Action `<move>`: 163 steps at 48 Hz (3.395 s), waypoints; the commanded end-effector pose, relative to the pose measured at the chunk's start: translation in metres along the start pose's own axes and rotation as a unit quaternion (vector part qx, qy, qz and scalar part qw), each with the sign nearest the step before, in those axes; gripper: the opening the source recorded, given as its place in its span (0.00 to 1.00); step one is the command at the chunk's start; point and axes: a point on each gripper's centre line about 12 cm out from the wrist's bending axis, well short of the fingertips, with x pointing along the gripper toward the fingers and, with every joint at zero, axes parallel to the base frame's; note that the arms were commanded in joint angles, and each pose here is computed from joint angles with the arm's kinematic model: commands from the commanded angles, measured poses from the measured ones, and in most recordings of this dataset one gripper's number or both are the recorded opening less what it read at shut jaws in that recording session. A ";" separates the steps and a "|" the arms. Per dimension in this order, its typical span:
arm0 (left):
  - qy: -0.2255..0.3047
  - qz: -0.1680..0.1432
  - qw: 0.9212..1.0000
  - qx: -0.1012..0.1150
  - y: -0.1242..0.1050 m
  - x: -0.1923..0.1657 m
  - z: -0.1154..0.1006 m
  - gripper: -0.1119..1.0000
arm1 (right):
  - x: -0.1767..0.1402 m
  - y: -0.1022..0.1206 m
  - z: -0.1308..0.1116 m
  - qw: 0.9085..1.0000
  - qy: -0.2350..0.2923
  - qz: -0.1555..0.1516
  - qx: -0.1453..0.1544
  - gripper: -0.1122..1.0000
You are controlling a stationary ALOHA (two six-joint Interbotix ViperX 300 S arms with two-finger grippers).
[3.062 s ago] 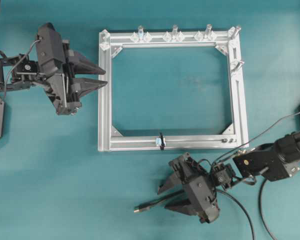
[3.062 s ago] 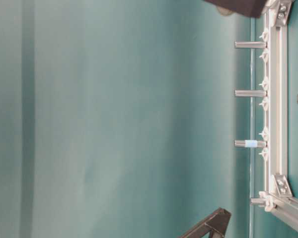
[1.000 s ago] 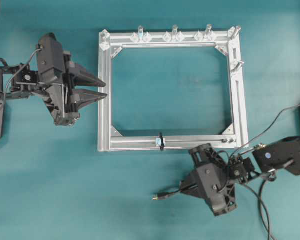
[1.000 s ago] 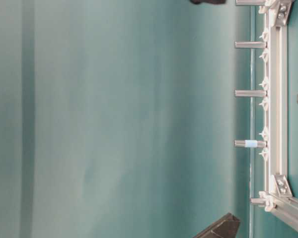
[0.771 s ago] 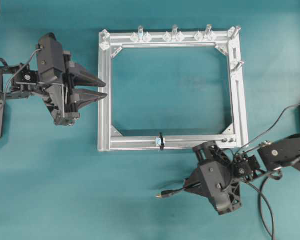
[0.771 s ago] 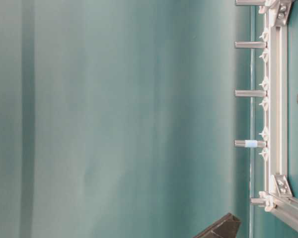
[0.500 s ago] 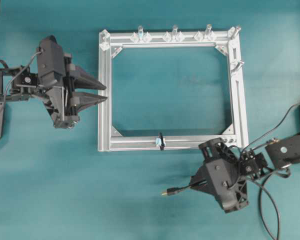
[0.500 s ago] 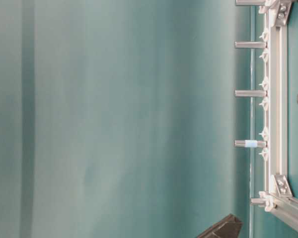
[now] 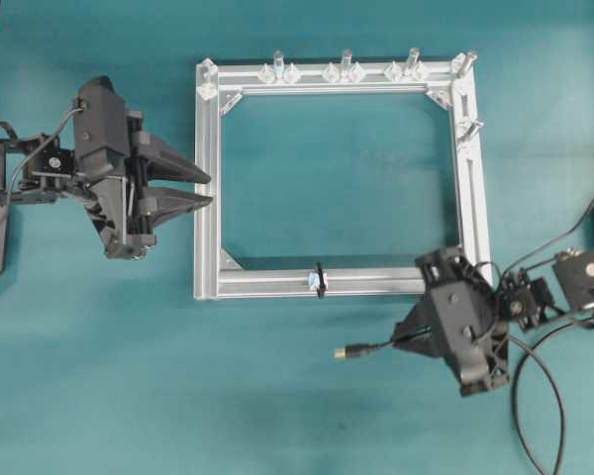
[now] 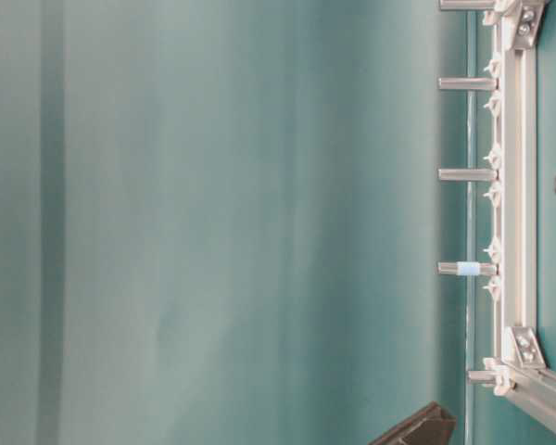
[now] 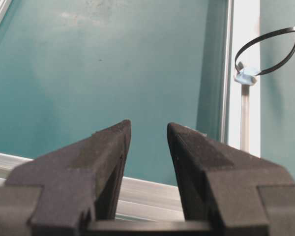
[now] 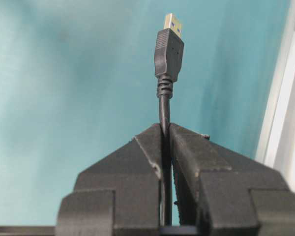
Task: Insert the wire through the string loop located in the center.
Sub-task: 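Carry the cable tip with the right gripper to the bottom rail's right side, then push the USB connector leftward through the black zip-tie loop with the right gripper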
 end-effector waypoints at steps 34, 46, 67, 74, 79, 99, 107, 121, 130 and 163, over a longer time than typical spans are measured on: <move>-0.004 -0.018 1.000 0.010 -0.012 -0.003 0.000 0.45 | -0.034 -0.055 0.005 0.996 -0.022 -0.069 0.059 0.16; 0.002 -0.018 1.000 0.010 -0.011 -0.004 -0.005 0.45 | -0.034 -0.055 0.005 0.996 -0.022 -0.069 0.060 0.16; 0.004 -0.018 1.000 0.012 -0.011 -0.004 -0.007 0.45 | -0.032 -0.055 0.006 0.996 -0.021 -0.069 0.060 0.16; 0.004 -0.017 1.000 0.011 -0.010 -0.004 -0.007 0.45 | -0.032 -0.055 0.007 0.996 -0.023 -0.068 0.060 0.16; 0.003 -0.017 1.000 0.011 -0.010 -0.004 -0.006 0.45 | -0.031 -0.055 0.009 0.996 -0.025 -0.068 0.060 0.16; 0.003 -0.017 1.000 0.011 -0.010 -0.004 -0.006 0.45 | -0.003 -0.056 0.034 0.995 -0.037 -0.065 0.059 0.16; 0.002 -0.017 1.000 0.011 -0.010 -0.004 -0.006 0.45 | 0.013 -0.057 0.046 0.995 -0.039 -0.065 0.059 0.16; 0.000 -0.018 1.000 0.011 -0.011 -0.004 -0.004 0.45 | 0.032 -0.058 0.060 0.995 -0.043 -0.064 0.059 0.16; 0.002 -0.017 1.000 0.010 -0.011 -0.004 -0.006 0.45 | 0.038 -0.059 0.065 0.995 -0.045 -0.065 0.059 0.16; 0.059 -0.034 0.997 0.025 -0.028 0.009 0.002 0.49 | 0.039 -0.061 0.065 0.995 -0.043 -0.066 0.060 0.16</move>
